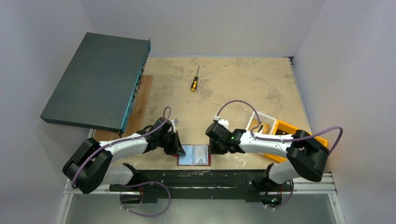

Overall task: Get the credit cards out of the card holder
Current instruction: Remove the credit card from the card holder.

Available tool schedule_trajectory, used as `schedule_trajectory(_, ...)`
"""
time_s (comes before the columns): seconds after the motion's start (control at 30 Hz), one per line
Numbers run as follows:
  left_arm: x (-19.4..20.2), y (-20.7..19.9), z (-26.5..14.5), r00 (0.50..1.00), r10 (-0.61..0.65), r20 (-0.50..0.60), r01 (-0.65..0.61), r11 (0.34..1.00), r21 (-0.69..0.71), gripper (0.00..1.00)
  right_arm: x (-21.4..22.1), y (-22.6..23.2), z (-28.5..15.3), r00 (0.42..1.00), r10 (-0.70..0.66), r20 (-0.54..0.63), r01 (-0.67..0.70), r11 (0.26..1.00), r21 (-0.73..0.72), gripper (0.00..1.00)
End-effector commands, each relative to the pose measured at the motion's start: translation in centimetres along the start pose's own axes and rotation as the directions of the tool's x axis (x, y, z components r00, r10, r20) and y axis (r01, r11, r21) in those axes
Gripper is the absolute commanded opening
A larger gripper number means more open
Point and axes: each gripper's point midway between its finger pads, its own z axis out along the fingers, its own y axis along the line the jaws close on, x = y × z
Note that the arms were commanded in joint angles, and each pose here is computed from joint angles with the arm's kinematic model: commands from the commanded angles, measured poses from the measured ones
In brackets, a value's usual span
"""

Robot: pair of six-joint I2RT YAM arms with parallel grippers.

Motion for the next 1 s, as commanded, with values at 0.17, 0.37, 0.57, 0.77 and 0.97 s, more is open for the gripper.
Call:
schedule_trajectory(0.17,-0.4,0.0,0.2,1.000,0.006,0.008,-0.006,1.000,-0.007,0.00,-1.5,2.7,-0.6,0.998,-0.028,0.054,0.031,0.997,-0.071,0.25)
schedule_trajectory(0.37,-0.4,0.0,0.2,1.000,0.007,0.007,-0.007,1.000,-0.005,0.00,-1.8,3.3,-1.3,0.997,-0.034,0.072,0.040,0.996,-0.084,0.25)
schedule_trajectory(0.57,-0.4,-0.1,0.2,1.000,0.008,0.005,-0.008,1.000,-0.001,0.00,-1.1,3.1,-0.5,0.998,-0.049,0.046,0.052,0.997,-0.064,0.22)
schedule_trajectory(0.77,-0.4,-0.1,0.2,1.000,0.011,0.007,-0.011,1.000,-0.001,0.00,-0.2,2.6,0.5,0.998,-0.063,0.016,0.064,0.997,-0.035,0.14)
schedule_trajectory(0.97,-0.4,-0.2,0.2,1.000,0.012,0.004,-0.012,1.000,0.003,0.00,0.4,3.1,1.0,0.997,-0.083,-0.001,0.083,0.996,-0.035,0.13)
